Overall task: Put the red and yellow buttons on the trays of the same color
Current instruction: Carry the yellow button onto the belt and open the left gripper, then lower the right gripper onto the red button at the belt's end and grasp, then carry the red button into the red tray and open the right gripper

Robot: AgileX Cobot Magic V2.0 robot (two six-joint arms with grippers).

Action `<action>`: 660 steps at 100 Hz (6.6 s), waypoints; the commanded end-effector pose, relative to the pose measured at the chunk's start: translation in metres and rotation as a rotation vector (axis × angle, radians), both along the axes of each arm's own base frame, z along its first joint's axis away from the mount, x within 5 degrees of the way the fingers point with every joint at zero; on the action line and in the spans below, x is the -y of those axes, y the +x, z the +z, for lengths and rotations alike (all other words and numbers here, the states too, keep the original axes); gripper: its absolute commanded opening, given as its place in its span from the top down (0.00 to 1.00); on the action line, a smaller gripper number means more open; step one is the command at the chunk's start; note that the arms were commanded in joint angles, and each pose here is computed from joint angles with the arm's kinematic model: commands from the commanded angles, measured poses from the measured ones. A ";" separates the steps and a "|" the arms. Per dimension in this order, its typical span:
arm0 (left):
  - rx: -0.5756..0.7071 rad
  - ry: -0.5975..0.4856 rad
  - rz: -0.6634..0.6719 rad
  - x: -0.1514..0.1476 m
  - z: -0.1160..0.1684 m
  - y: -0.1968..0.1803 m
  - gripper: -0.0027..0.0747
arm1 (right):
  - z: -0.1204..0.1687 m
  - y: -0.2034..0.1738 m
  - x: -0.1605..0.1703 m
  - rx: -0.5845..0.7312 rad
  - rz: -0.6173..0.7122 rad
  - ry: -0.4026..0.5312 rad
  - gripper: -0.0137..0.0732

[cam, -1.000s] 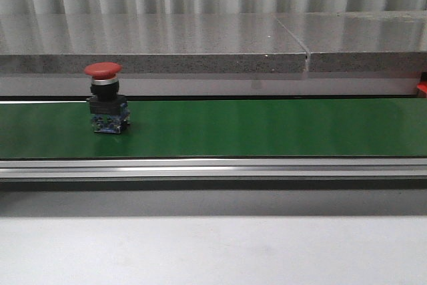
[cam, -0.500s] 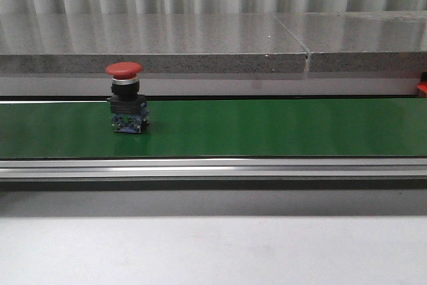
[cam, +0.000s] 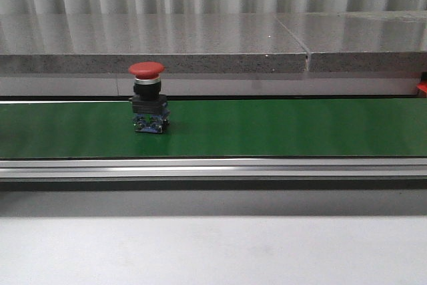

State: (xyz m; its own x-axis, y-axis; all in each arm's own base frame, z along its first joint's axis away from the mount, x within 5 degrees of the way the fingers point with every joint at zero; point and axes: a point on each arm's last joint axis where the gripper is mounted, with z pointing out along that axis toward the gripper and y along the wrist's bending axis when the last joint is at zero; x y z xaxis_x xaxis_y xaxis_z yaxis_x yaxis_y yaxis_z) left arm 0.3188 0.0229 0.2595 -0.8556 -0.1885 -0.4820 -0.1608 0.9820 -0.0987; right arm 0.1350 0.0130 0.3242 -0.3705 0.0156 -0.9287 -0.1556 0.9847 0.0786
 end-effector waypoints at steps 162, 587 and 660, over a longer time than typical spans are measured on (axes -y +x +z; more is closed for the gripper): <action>0.697 0.073 -0.164 0.032 0.052 -0.196 0.25 | 0.014 0.001 0.002 0.082 -0.027 0.008 0.92; 0.771 0.075 -0.166 0.031 0.038 -0.237 0.99 | 0.029 0.225 0.102 -0.213 -0.204 -0.047 0.65; 0.771 0.075 -0.166 0.031 0.038 -0.237 0.99 | -0.062 0.277 0.159 -0.241 -0.383 -0.046 0.65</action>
